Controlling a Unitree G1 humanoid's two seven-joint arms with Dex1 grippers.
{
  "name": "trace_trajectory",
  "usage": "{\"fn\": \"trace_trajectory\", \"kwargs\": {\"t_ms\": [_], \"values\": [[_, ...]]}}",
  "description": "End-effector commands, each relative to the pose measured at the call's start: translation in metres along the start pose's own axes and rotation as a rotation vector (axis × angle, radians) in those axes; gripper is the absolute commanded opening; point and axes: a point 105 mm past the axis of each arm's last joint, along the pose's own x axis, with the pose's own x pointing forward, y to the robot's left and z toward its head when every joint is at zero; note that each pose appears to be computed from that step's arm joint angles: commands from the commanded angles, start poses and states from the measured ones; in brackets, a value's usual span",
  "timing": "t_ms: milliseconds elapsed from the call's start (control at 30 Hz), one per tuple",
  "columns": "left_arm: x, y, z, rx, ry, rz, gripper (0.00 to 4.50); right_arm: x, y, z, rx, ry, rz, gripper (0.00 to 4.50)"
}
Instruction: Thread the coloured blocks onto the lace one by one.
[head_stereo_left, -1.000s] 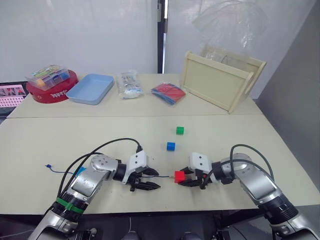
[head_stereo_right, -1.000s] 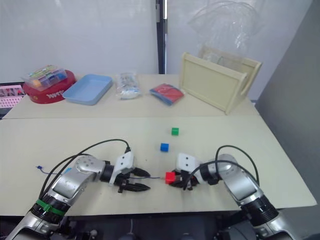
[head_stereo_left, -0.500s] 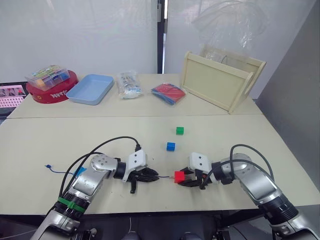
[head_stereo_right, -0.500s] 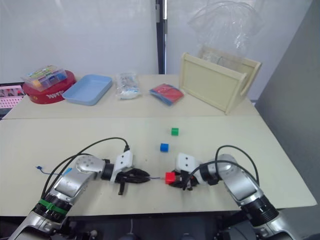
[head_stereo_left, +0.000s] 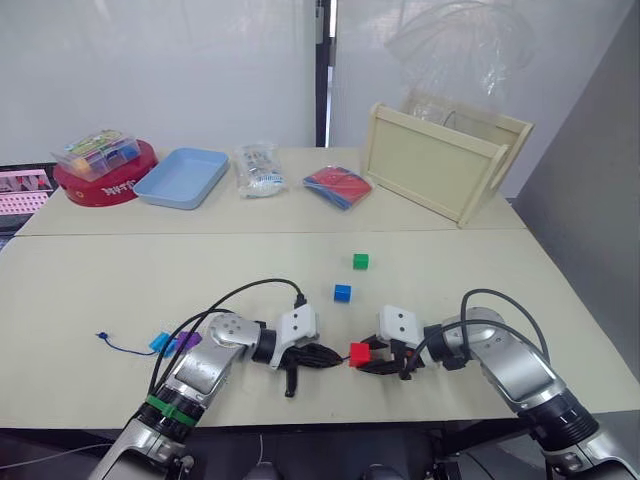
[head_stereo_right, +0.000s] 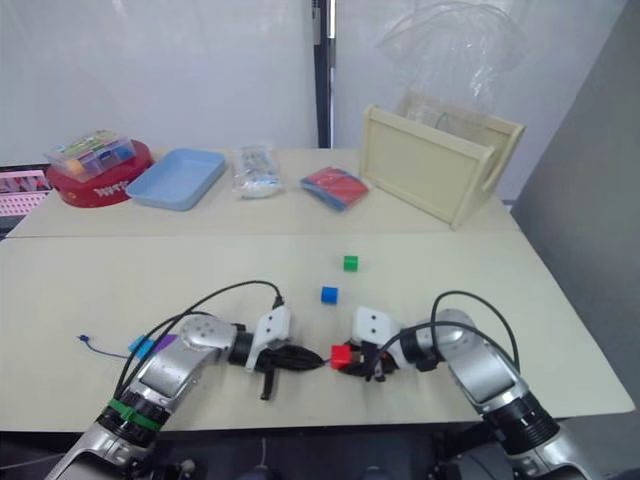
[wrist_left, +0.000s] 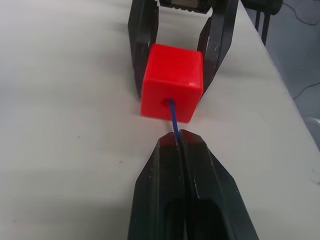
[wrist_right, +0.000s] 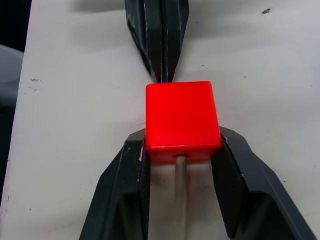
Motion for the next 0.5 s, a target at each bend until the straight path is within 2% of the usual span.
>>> {"fn": "trace_trajectory", "kwargs": {"t_ms": [33,333,433,500], "values": [[0.005,0.0,0.017,0.045,-0.031,0.001,0.04,0.005,0.008,-0.005,0.019,0.015,0.03,1.18],[0.004,0.0,0.025,0.043,-0.061,0.008,0.04,0.005,0.008,-0.006,0.028,0.024,0.021,1.18],[-0.001,-0.001,0.032,0.017,-0.092,-0.005,0.87,0.004,0.007,-0.004,0.047,0.018,0.013,1.18],[-0.004,-0.004,0.031,0.015,-0.078,-0.028,1.51,0.002,0.007,-0.003,0.056,0.012,0.002,2.23]]}}
